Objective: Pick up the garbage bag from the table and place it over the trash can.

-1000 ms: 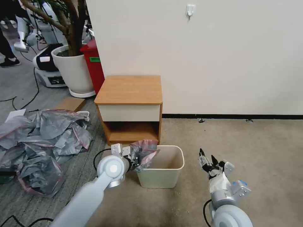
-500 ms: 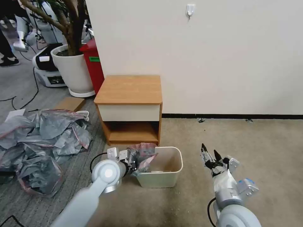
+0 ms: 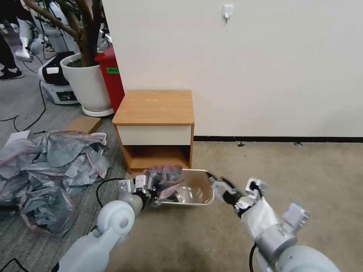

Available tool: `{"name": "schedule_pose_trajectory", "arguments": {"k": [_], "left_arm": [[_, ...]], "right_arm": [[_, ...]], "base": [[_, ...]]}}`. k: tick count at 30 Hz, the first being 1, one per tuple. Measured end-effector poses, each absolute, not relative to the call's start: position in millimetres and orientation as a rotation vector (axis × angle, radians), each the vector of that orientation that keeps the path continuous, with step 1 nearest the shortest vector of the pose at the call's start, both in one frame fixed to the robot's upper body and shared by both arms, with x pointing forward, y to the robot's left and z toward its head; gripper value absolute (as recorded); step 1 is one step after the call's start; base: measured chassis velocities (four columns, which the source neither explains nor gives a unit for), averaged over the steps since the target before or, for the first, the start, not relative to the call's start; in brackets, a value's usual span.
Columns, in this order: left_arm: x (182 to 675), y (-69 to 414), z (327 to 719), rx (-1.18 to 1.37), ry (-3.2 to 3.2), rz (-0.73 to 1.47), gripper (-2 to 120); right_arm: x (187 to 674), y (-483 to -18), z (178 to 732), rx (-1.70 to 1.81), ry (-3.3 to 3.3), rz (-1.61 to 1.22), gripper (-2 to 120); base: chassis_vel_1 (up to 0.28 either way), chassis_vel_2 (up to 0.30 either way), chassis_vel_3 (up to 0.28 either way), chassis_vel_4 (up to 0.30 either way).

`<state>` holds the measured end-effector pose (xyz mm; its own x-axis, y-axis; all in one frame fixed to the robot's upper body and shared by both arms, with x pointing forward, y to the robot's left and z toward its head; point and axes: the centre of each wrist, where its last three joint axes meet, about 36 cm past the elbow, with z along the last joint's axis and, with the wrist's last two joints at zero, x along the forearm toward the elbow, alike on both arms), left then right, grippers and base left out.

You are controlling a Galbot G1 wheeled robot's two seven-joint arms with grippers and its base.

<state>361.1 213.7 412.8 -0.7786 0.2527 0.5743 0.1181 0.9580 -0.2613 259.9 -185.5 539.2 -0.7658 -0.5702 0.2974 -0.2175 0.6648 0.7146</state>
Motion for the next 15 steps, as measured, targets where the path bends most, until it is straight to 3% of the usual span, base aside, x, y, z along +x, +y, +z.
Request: {"name": "schedule_pose_trajectory", "arguments": {"k": [2, 15], "left_arm": [[354, 217, 408, -0.278, -2.510, 0.266, 2], [324, 219, 389, -0.268, -2.572, 0.236, 2]], "right_arm": [[271, -179, 537, 0.669, -2.350, -0.902, 78], [330, -104, 511, 0.798, -2.219, -0.788, 85]], "base": [[0.000, 0.000, 0.000, 0.000], [0.000, 0.000, 0.000, 0.000]]}}
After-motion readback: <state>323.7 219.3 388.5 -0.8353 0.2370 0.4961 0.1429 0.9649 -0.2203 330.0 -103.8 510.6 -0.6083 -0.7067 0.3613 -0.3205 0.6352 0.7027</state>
